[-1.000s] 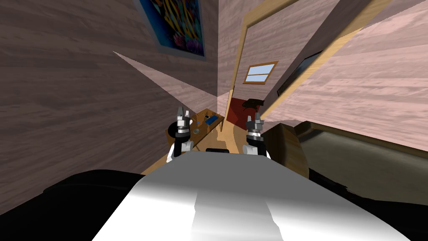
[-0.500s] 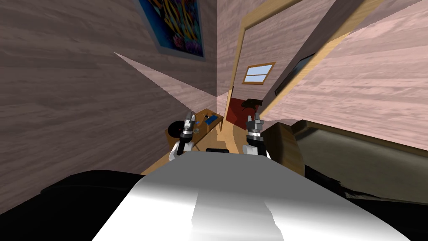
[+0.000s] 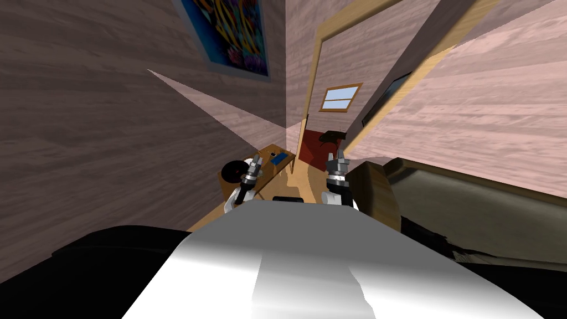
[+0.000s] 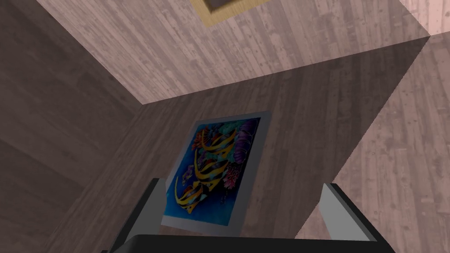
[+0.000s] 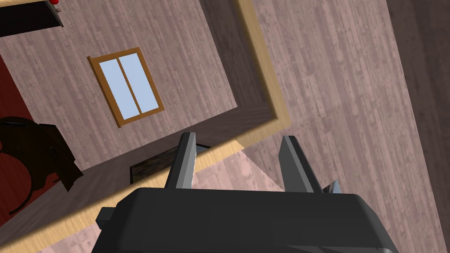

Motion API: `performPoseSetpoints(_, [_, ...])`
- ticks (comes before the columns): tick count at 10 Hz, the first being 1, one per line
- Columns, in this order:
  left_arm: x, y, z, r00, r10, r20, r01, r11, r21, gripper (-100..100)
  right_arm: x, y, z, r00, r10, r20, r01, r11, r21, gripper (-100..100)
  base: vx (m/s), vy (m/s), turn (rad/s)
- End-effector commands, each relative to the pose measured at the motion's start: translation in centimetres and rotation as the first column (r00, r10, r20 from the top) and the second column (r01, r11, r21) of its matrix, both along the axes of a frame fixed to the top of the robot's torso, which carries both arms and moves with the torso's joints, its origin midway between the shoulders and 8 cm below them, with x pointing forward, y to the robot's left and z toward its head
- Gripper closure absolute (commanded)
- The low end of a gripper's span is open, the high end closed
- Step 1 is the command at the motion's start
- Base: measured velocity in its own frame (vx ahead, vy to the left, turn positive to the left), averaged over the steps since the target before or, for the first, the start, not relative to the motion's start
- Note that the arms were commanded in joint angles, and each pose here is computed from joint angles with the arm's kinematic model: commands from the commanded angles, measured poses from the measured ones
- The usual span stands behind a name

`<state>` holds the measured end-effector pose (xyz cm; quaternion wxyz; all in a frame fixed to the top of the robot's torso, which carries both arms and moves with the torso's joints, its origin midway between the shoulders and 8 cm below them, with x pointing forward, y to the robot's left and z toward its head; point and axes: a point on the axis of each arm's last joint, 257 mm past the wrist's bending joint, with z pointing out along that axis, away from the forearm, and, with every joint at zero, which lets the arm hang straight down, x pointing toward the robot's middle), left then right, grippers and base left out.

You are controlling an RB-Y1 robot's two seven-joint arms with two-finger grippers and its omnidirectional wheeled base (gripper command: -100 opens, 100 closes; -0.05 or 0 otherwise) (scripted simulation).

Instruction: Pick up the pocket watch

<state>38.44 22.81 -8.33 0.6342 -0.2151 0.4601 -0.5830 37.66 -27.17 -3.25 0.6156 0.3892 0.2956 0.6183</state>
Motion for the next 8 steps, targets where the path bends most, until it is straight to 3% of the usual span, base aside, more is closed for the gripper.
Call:
performPoseSetpoints(1, [0.2, 0.1, -1.4, 0.999, -0.015, -0.033, 0.015, 1.000, 0.003, -100, 0.0, 0.0, 0.0, 1.000, 0.000, 0.000, 0.000, 1.000, 0.000, 0, 0.008, -0.004, -0.018])
performPoseSetpoints(4, [0.4, 0.2, -5.6, 0.989, -0.074, -0.130, 0.077, 0.997, 0.020, -100, 0.0, 0.0, 0.0, 1.000, 0.000, 0.000, 0.000, 1.000, 0.000, 0, 0.016, -0.006, -0.037])
performPoseSetpoints(5, [0.4, 0.4, -6.4, 0.987, -0.068, -0.146, 0.072, 0.997, 0.020, -100, 0.0, 0.0, 0.0, 1.000, 0.000, 0.000, 0.000, 1.000, 0.000, 0, 0.021, -0.004, -0.016])
performPoseSetpoints(6, [0.3, 0.6, -8.4, 0.976, -0.095, -0.196, 0.102, 0.995, 0.024, -100, 0.0, 0.0, 0.0, 1.000, 0.000, 0.000, 0.000, 1.000, 0.000, 0, 0.029, -0.009, -0.057])
performPoseSetpoints(7, [0.4, 0.9, -9.0, 0.974, -0.089, -0.210, 0.097, 0.995, 0.024, -100, 0.0, 0.0, 0.0, 1.000, 0.000, 0.000, 0.000, 1.000, 0.000, 0, 0.025, -0.007, -0.023])
performPoseSetpoints(8, [0.2, 1.0, -10.7, 0.960, -0.117, -0.255, 0.128, 0.992, 0.025, -100, 0.0, 0.0, 0.0, 1.000, 0.000, 0.000, 0.000, 1.000, 0.000, 0, 0.029, -0.013, -0.050])
